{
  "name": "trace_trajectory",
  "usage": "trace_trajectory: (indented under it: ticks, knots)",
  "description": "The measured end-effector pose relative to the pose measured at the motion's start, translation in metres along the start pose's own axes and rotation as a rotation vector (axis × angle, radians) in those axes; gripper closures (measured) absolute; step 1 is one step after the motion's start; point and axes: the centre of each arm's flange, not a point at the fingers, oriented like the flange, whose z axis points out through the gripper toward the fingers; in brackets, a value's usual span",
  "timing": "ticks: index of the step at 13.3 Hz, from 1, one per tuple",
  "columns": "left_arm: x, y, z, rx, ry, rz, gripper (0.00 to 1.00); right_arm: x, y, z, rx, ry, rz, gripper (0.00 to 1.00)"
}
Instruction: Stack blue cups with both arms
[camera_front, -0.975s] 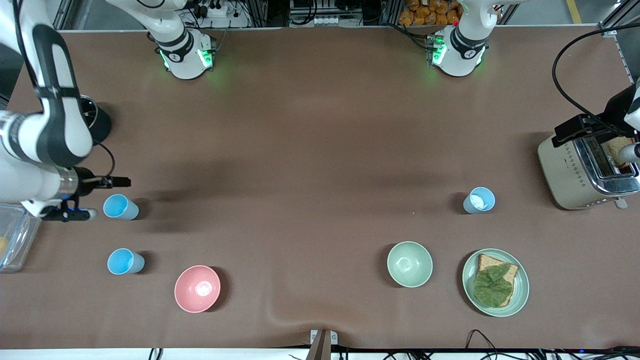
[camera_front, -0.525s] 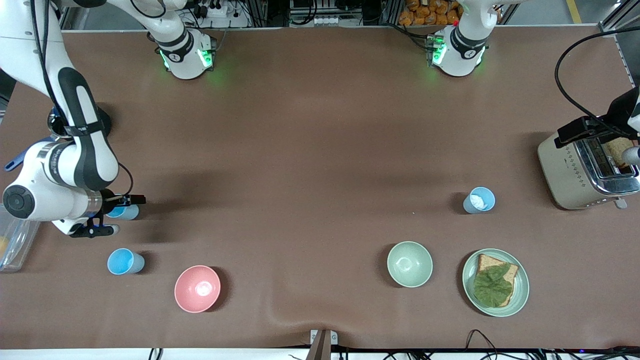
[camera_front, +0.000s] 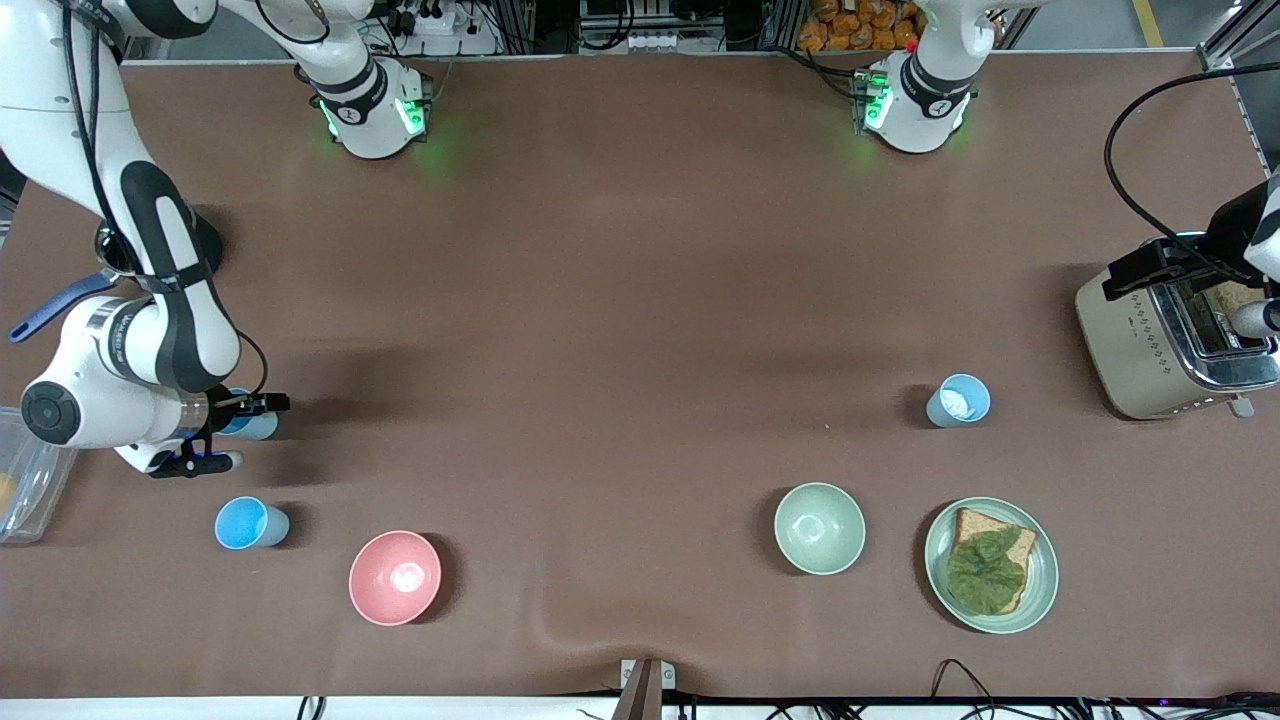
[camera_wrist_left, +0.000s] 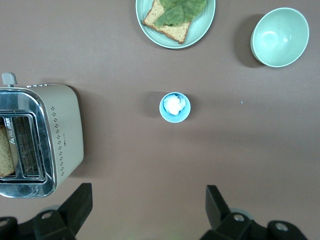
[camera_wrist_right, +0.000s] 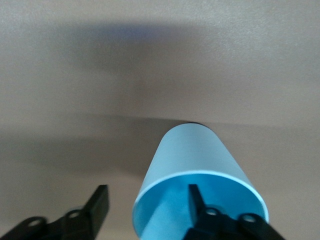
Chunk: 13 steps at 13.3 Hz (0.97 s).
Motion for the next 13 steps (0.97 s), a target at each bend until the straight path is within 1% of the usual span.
trace_trajectory:
  ticks: [4,5,6,7,9,11,13]
  knots:
    - [0.014,0.001,0.030,0.003,-0.052,0.001,0.00,0.001,0.001,-0.003,0.000,0.001,-0.008,0.84]
    - [0.019,0.001,0.039,0.004,-0.068,0.001,0.00,0.000,0.000,-0.006,0.004,-0.010,-0.010,0.93]
    - [0.024,0.001,0.051,0.004,-0.083,0.000,0.00,-0.001,-0.001,-0.011,0.008,-0.025,-0.013,0.95]
    - [0.030,0.001,0.064,0.004,-0.092,0.000,0.00,-0.001,-0.002,-0.019,0.011,-0.035,-0.017,0.95]
    - [0.043,-0.003,0.095,0.002,-0.091,-0.009,0.00,0.000,-0.005,-0.041,0.018,-0.056,-0.026,0.95]
    - [0.052,-0.013,0.132,-0.004,-0.059,-0.023,0.00,0.001,-0.014,-0.070,0.017,-0.070,-0.043,0.95]
    - [0.055,-0.015,0.173,-0.009,-0.012,-0.027,0.00,0.001,-0.030,-0.096,0.012,-0.078,-0.066,0.95]
